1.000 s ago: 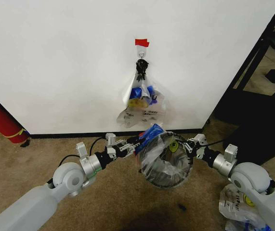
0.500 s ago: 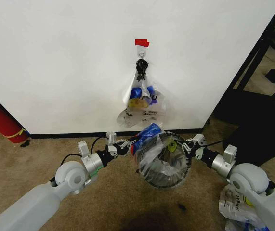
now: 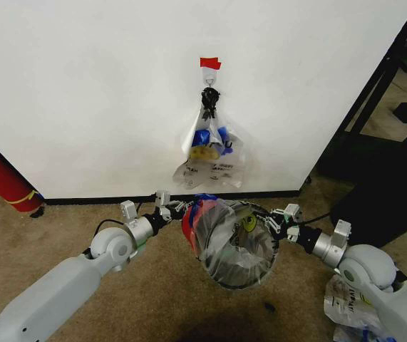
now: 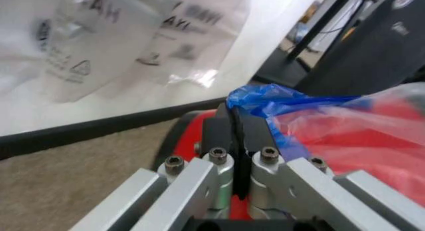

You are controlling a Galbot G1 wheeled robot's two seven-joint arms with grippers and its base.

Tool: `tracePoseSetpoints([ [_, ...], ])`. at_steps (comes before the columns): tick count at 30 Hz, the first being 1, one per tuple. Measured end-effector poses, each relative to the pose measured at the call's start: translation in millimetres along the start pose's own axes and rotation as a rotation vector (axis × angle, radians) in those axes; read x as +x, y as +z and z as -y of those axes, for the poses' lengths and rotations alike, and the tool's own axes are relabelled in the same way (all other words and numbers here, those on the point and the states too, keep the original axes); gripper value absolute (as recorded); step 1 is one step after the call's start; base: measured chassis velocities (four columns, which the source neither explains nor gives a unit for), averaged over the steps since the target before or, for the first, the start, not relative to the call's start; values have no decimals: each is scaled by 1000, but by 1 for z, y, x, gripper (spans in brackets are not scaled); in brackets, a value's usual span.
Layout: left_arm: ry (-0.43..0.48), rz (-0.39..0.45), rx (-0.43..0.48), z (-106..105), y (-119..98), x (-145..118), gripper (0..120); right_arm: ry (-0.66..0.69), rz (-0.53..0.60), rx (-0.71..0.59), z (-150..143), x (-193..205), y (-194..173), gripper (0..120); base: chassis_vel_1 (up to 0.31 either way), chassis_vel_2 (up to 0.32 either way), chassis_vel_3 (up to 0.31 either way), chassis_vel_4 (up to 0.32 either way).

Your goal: Pick up the garbage bag from the wall and place it over the trash bin.

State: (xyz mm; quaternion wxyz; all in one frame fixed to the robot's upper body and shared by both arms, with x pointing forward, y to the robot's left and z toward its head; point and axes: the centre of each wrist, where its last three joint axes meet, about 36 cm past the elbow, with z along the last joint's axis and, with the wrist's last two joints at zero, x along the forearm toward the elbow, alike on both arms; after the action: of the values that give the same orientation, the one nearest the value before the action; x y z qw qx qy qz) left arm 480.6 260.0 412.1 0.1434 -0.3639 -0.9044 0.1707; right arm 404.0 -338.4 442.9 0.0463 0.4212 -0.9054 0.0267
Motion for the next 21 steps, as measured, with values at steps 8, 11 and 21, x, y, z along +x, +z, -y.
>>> tracePoseSetpoints([
  [8, -25, -7, -16, 6, -1, 8, 3, 12, 4, -14, -1, -3, 4, 0, 0, 0, 0, 0],
  [11, -27, 0, -35, 13, -7, 16, 14, 48, 11, -25, -3, -7, 8, 0, 0, 0, 0, 0],
  [21, -127, -45, -124, 21, -16, 34, 52, 91, 24, -44, -15, -13, 16, 0, 0, 0, 0, 0],
])
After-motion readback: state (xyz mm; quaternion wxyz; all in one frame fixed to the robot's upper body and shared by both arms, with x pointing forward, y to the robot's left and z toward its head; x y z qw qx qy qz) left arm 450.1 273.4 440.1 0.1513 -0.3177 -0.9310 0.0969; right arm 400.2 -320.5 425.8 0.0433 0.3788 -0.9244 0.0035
